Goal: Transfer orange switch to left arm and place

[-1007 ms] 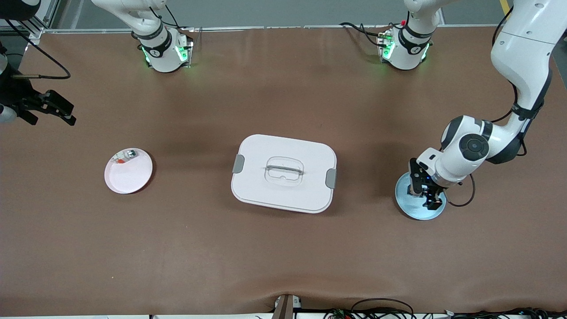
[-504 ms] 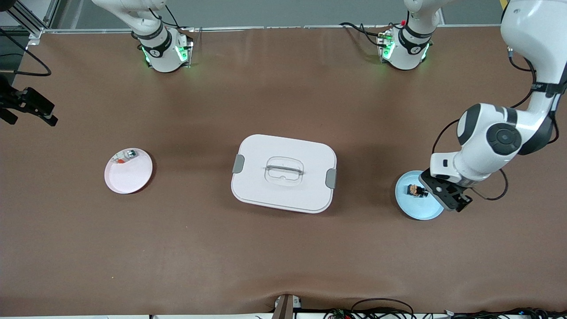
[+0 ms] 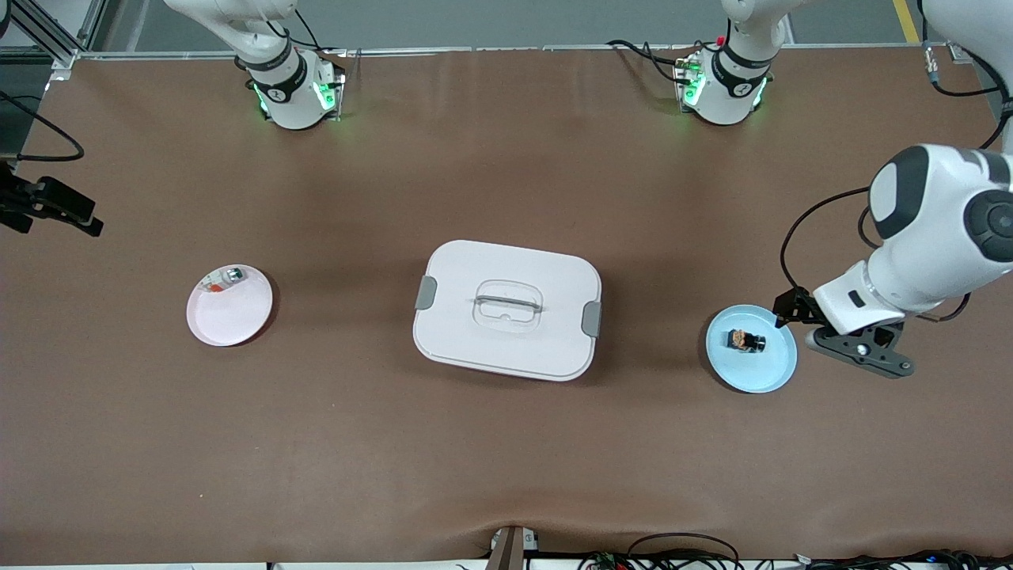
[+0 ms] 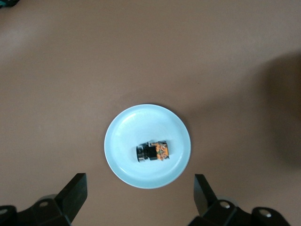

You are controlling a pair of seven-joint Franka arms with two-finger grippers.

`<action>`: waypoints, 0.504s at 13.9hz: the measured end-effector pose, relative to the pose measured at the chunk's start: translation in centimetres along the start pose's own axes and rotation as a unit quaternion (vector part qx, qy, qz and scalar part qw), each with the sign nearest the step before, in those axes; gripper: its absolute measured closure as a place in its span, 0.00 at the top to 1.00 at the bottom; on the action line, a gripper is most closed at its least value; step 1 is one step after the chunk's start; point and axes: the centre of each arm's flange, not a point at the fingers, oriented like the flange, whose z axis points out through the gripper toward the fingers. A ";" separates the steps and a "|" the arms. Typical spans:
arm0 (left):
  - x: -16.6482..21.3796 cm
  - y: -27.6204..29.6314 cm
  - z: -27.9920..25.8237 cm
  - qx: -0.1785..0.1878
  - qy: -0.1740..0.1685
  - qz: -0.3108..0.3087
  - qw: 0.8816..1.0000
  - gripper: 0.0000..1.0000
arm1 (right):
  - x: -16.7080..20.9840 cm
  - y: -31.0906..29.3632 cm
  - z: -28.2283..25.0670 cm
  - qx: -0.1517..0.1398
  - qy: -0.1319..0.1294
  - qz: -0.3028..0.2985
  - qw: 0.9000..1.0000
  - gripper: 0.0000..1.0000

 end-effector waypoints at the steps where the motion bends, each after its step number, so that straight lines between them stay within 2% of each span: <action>1: 0.0 0.7 -1.8 0.002 -0.005 -0.028 1.000 1.00 | -0.1 0.0 0.0 0.000 -0.004 0.000 1.000 1.00; 4: -0.5 1.8 -6.9 0.011 -0.022 -0.085 0.996 1.00 | -0.1 0.1 -0.2 0.000 -0.003 0.001 1.000 1.00; 7: -0.9 2.3 -10.6 0.018 -0.023 -0.094 0.995 1.00 | -0.1 0.1 -0.3 0.000 -0.002 0.001 1.000 1.00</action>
